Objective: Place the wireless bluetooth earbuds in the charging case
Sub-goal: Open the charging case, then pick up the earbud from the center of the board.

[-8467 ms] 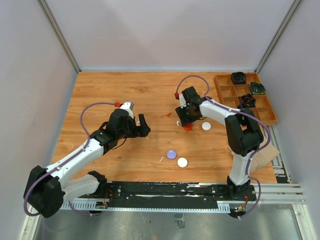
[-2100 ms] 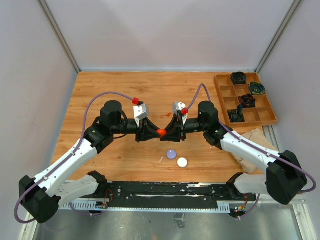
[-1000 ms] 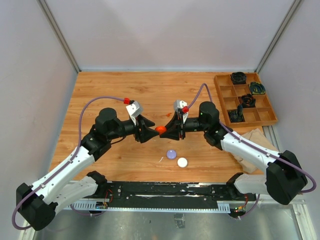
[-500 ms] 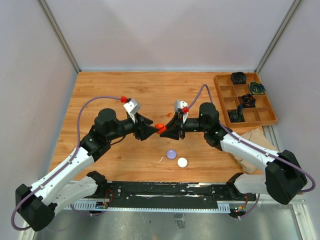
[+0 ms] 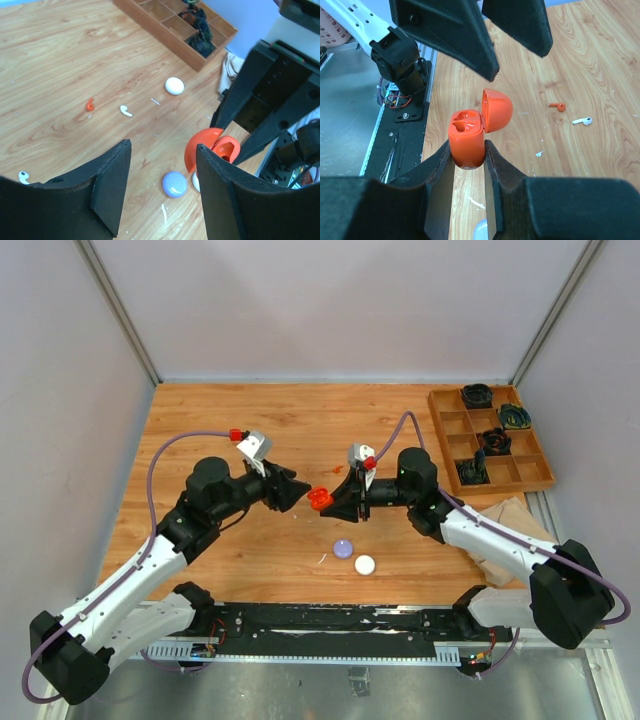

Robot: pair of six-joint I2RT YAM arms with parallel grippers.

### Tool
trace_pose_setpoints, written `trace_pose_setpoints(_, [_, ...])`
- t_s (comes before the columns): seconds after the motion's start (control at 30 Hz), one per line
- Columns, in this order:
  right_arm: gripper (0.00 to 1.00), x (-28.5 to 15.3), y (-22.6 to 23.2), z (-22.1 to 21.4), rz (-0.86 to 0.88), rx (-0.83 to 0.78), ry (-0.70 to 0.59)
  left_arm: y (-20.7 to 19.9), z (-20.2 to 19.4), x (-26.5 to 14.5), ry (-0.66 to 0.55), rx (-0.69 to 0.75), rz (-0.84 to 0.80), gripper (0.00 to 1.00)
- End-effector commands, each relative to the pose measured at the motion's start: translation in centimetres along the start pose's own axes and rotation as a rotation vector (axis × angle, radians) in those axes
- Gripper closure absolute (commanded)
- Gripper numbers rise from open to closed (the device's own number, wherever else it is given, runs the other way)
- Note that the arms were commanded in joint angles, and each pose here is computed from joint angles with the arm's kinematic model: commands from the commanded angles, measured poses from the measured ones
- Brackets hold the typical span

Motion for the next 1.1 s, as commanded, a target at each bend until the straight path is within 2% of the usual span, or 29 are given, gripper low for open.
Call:
trace_pose_setpoints(0.0, [0.99, -0.2, -0.5, -1.3, -0.062, -0.047, 0.036, 0.7, 1.4, -0.1, -0.075, -0.07, 0.112, 0.39])
trace_pose_setpoints(0.17, [0.99, -0.6, -1.4, -3.2, -0.159, -0.065, 0.096, 2.7, 1.0, 0.1, -0.074, -0.176, 0.283, 0.37])
trace_pose_setpoints(0.4, [0.99, -1.8, -2.0, -4.6, -0.305, -0.119, 0.106, 7.1, -0.5, 0.0, 0.004, -0.213, 0.59, 0.37])
trace_pose_setpoints(0.67, [0.99, -2.8, -2.1, -4.9, -0.399, -0.147, 0.109, 12.6, -2.9, -0.2, 0.102, -0.265, 0.843, 0.4])
trace_pose_setpoints(0.8, [0.99, -3.0, -1.9, -5.2, -0.409, -0.138, 0.102, 15.3, -4.1, 0.2, 0.193, -0.279, 0.931, 0.42])
trace_pose_setpoints(1.07, [0.99, -3.0, -1.7, -4.8, -0.41, -0.138, 0.072, 18.7, -5.8, 1.5, 0.352, -0.284, 1.005, 0.49])
Point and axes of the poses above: each gripper's point midway between its finger pads, its own x axis out along the fingers, its own y axis along the line the jaws close on, z = x × y, the point moved 6 cm from there along -x, back along the fingers, and after that the axes turned 13 degrees about -x, right-handed, at the moved point
